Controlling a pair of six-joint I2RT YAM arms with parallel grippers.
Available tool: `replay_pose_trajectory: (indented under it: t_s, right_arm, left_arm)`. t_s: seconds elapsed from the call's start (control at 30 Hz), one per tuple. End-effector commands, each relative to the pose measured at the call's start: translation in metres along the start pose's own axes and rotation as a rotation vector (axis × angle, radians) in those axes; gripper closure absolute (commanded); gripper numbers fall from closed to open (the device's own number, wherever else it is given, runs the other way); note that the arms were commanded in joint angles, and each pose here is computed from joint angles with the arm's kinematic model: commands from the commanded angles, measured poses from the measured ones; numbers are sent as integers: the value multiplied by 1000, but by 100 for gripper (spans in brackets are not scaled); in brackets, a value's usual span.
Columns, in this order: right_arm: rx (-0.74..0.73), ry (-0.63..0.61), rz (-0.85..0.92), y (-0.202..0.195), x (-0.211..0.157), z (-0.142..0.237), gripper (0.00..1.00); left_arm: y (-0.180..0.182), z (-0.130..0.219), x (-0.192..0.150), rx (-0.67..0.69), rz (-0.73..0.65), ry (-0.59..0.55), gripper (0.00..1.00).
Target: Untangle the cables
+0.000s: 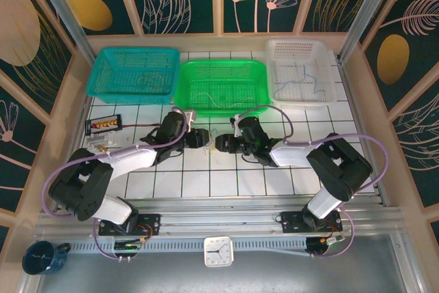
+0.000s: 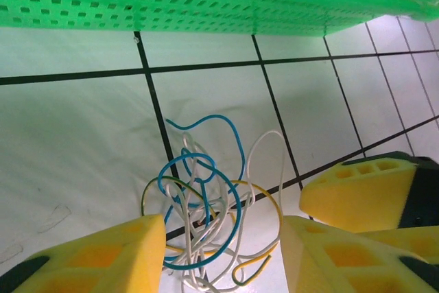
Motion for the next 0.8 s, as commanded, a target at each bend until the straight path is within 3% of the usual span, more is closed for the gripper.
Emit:
replay_pose_trajectory:
  t_s: [0.0, 0.2, 0.37, 0.6, 0.77]
  right_arm:
    - [-19, -22, 2, -7, -3, -2, 53]
    - [-28, -24, 1, -12, -6, -2, 56]
    - [-29, -24, -1, -14, -8, -3, 57]
    - [-29, -26, 1, -15, -8, -5, 58]
    - [-33, -27, 4, -17, -9, -5, 59]
  left_arm:
    - [-2, -3, 3, 15, -39, 1, 53]
    - [-9, -11, -1, 11, -64, 23, 53]
    - [-6, -17, -2, 24, -63, 28, 67]
    - [-5, -23, -2, 29, -64, 36, 70]
    - [-5, -25, -4, 24, -65, 42, 84]
Point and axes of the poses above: each hand's point on the last joint's axis, 136 mm out from that joint toward the fingers, its own z axis back along the fingers, its own y axis along the line the jaws close on, x = y × z, the point moved 5 cm from there along z, back along the fingers, and after that the axes turned 10 degrees about -z, right-handed, at the moved point
